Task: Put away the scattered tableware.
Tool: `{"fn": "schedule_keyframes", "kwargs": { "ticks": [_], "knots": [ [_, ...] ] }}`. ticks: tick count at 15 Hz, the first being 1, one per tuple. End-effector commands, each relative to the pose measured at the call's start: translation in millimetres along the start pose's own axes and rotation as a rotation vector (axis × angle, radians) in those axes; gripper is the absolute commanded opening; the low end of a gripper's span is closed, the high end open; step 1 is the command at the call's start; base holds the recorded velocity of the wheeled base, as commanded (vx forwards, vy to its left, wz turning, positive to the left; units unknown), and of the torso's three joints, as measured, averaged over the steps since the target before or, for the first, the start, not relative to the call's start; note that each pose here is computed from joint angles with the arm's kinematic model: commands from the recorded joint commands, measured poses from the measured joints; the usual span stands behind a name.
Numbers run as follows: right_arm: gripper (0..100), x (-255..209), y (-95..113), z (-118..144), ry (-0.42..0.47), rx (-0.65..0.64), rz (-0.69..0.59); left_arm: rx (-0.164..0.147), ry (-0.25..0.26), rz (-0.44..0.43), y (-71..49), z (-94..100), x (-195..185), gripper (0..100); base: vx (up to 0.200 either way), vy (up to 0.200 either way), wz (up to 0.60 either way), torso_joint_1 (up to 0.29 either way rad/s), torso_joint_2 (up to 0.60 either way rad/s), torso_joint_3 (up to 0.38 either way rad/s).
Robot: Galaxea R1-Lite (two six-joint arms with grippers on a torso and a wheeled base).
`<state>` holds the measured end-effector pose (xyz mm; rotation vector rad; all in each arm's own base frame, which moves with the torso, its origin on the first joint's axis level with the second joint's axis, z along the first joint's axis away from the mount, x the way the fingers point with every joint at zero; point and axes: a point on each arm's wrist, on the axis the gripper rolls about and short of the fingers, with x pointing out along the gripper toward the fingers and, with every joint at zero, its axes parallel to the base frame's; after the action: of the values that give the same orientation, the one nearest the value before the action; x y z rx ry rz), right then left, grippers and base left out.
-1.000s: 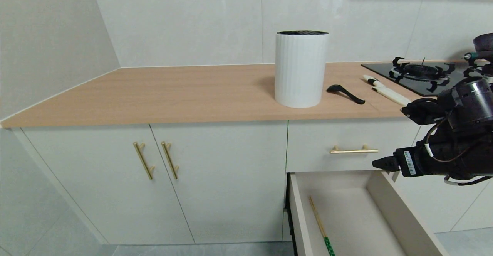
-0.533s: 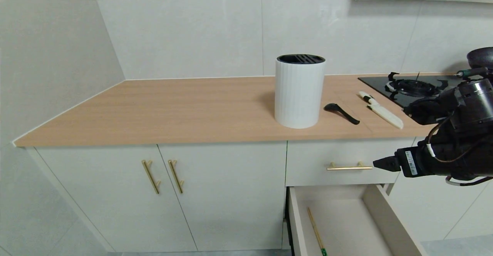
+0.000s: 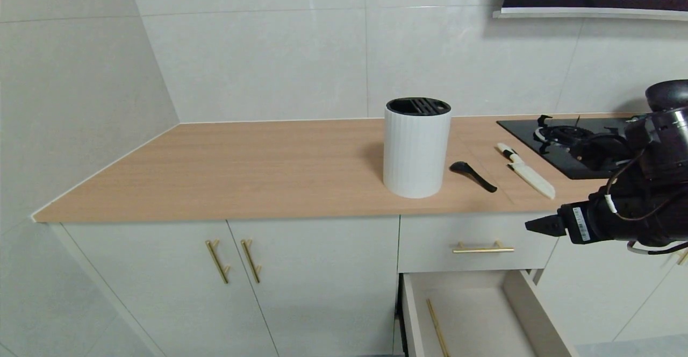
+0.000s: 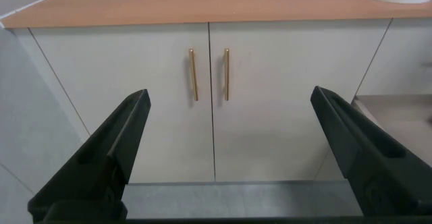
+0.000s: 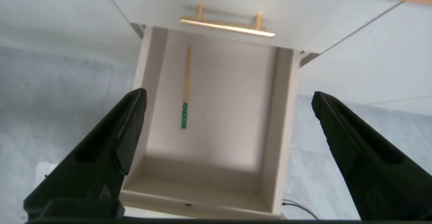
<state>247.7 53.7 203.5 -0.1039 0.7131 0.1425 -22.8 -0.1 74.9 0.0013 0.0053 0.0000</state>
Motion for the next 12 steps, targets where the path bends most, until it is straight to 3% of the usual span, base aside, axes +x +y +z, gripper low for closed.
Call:
{"fn": "schedule_keyframes", "kwargs": {
  "ticks": [1, 5, 8, 12],
  "knots": [
    [100, 4, -15, 27, -0.075, -0.035, 0.037, 0.0, 0.001, 0.0, 0.0, 0.0, 0, 100, 0.0, 0.0, 0.0, 0.0, 0.0, 0.0],
    [100, 68, -50, 63, -0.091, -0.145, 0.1, 0.0, 0.001, 0.0, 0.0, 0.0, 0, 100, 0.0, 0.0, 0.0, 0.0, 0.0, 0.0],
    [100, 107, -54, 67, -0.063, -0.168, 0.122, 0.0, 0.001, 0.0, 0.0, 0.0, 0, 100, 0.0, 0.0, 0.0, 0.0, 0.0, 0.0],
    [100, 152, -48, 78, -0.108, -0.196, 0.147, 0.0, 0.001, 0.0, 0.0, 0.0, 0, 100, 0.0, 0.0, 0.0, 0.0, 0.0, 0.0]
  ]
}}
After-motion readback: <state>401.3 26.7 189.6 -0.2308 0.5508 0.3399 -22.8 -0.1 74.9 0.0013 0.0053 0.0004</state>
